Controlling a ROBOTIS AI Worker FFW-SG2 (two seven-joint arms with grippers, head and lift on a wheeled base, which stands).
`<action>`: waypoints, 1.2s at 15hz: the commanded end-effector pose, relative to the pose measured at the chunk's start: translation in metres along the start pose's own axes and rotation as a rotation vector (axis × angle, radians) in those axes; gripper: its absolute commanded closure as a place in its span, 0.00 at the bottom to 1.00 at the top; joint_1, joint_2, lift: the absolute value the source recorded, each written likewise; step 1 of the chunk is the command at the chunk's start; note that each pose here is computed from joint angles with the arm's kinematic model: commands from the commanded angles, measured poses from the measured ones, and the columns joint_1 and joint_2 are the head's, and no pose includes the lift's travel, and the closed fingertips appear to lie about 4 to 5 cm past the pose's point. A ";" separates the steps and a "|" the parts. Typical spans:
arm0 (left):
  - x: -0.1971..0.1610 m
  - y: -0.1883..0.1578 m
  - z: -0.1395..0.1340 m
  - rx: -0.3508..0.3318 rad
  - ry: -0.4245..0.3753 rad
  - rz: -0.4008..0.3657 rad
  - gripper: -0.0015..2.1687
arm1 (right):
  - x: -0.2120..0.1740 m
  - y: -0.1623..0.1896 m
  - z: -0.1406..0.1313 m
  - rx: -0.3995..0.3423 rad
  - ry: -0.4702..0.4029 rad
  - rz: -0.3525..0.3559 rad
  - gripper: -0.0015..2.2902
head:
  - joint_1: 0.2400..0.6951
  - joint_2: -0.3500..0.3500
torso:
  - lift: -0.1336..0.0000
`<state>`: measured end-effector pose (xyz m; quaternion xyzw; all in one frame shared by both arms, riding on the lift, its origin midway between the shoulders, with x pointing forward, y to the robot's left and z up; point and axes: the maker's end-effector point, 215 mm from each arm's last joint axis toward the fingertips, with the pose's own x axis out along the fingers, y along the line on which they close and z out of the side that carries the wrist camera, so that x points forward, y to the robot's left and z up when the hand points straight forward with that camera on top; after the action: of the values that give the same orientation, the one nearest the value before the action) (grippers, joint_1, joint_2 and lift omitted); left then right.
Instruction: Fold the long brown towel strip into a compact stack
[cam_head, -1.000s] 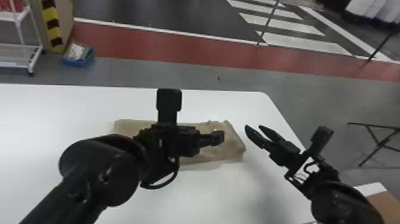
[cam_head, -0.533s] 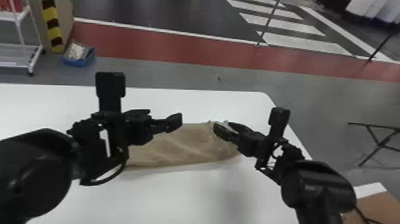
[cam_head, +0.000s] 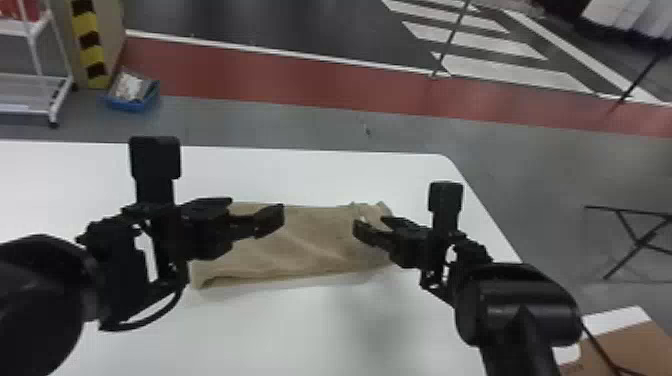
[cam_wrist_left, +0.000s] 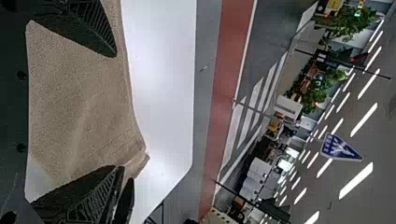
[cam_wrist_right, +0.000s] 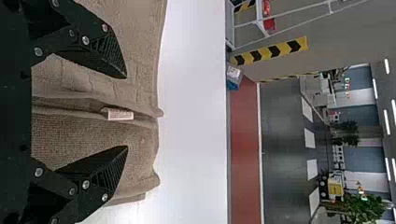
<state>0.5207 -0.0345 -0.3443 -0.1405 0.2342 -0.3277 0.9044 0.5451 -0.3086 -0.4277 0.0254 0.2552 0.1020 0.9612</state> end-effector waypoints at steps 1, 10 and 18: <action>0.000 -0.001 -0.003 -0.003 0.012 -0.006 0.02 | 0.002 -0.002 -0.009 0.006 0.036 -0.002 0.19 | 1.00 0.01 | 0.06; -0.003 0.002 -0.015 -0.025 0.053 -0.012 0.02 | 0.011 0.009 -0.021 0.029 0.100 0.031 0.30 | 1.00 0.02 | 0.06; -0.005 0.001 -0.026 -0.028 0.091 -0.018 0.02 | -0.001 0.020 -0.014 0.047 0.065 0.070 0.41 | 1.00 0.02 | 0.06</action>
<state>0.5056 -0.0330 -0.3645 -0.1413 0.2772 -0.3382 0.8881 0.5347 -0.2932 -0.4455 0.0530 0.2960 0.1260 0.9454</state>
